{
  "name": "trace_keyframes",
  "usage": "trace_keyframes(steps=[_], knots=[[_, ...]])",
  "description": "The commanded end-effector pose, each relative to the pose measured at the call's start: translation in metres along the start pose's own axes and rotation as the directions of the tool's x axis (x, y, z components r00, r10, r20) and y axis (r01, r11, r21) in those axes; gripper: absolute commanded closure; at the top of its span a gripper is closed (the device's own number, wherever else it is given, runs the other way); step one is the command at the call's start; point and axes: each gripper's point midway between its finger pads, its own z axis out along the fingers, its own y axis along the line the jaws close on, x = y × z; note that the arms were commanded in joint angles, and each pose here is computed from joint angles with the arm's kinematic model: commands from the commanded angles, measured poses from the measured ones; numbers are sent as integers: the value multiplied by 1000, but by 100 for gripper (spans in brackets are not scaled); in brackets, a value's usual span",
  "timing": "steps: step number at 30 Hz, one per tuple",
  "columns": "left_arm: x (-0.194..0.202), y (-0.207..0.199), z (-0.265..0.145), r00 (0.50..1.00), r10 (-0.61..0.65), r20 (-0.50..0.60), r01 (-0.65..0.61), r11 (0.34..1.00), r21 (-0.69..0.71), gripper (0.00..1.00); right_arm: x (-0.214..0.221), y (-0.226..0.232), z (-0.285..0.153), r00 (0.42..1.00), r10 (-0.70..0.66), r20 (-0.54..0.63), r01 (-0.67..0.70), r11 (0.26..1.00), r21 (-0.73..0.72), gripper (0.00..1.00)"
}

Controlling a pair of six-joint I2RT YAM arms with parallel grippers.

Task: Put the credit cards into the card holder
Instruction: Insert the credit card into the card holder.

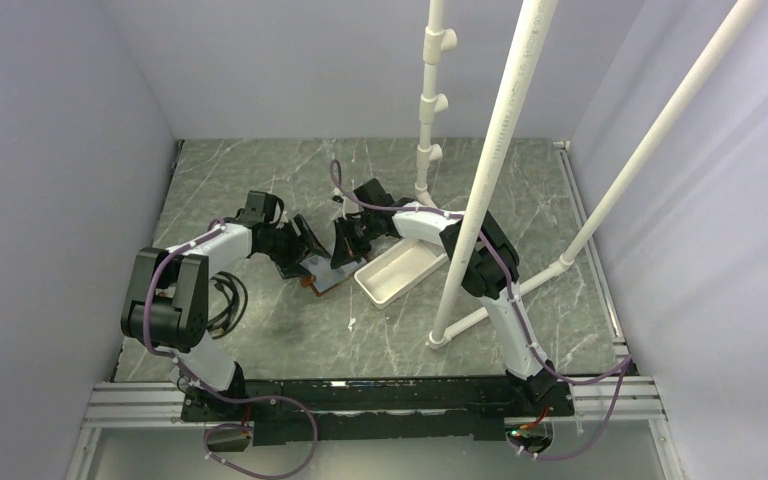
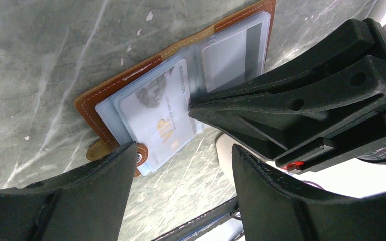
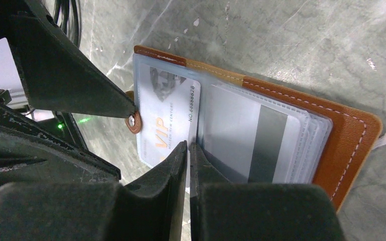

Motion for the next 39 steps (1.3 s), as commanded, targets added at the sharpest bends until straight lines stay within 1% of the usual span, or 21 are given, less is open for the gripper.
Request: trace_keyframes(steps=[1,5,9,13,17,24,34,39], knots=[[-7,-19,-8,999,39,33,-41,998,55,25,7,-16,10,1000,-10,-22,11,999,47,91],[-9,-16,-12,998,34,53,-35,999,25,19,8,-17,10,1000,-8,-26,10,999,48,91],[-6,-28,-29,994,66,86,-72,995,64,19,9,-18,10,1000,-8,-28,10,999,51,92],[19,-45,-38,997,65,45,-69,993,98,20,8,-17,10,1000,-11,-28,13,999,51,92],[37,-43,-31,999,32,28,-34,997,71,19,8,-18,11,1000,-7,-28,9,999,49,92],[43,-30,-14,1000,-24,3,24,1000,12,17,10,-18,12,999,-7,-37,9,999,51,92],[40,-16,-8,999,-34,16,35,997,-70,14,11,-20,13,999,-3,-42,6,999,52,93],[37,-17,-1,1000,-18,1,19,997,-77,14,12,-20,13,999,-4,-44,6,998,55,93]])
